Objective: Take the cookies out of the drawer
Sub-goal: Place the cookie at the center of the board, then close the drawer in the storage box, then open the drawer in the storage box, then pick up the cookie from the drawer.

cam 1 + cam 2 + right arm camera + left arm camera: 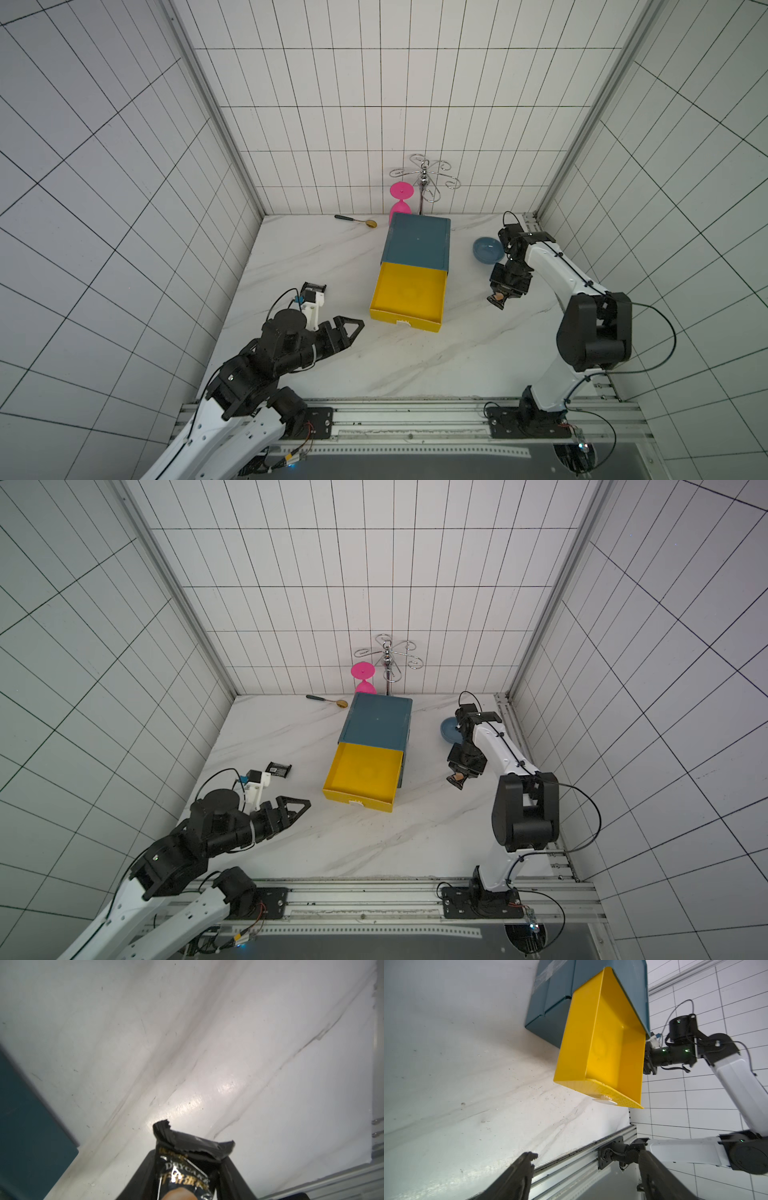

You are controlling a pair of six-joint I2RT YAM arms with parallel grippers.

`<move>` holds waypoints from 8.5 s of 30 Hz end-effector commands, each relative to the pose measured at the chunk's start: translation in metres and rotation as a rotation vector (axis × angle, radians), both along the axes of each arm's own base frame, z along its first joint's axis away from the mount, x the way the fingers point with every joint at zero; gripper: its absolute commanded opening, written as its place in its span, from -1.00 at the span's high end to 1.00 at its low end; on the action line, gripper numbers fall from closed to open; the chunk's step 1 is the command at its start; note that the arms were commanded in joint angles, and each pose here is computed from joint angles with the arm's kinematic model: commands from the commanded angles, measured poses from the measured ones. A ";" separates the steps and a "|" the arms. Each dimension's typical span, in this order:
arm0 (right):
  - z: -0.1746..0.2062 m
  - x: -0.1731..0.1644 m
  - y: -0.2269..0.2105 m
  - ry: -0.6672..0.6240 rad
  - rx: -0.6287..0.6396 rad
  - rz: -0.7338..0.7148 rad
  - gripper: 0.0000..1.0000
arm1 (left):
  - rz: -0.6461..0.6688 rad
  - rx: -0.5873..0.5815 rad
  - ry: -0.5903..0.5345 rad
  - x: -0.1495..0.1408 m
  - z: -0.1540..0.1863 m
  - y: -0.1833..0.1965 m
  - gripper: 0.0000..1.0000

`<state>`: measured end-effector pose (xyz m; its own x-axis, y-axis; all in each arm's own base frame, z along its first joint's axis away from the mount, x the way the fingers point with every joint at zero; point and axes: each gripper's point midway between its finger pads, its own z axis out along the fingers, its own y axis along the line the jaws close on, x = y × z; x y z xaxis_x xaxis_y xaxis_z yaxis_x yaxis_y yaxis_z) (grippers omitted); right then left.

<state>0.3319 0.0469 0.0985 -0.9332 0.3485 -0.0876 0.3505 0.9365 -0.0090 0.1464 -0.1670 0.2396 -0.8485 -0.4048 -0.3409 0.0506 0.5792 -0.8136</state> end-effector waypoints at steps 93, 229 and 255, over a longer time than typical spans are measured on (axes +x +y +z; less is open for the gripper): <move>0.089 0.006 0.216 -0.144 0.448 0.578 1.00 | 0.265 -0.211 0.012 0.125 -0.088 -0.118 -0.37; 0.092 0.021 0.208 -0.166 0.456 0.549 0.50 | 0.139 0.032 -0.111 0.036 -0.028 -0.035 -0.82; 0.215 0.036 0.199 -0.440 0.489 0.518 -0.03 | -0.411 0.744 0.059 0.032 0.014 -0.098 -0.87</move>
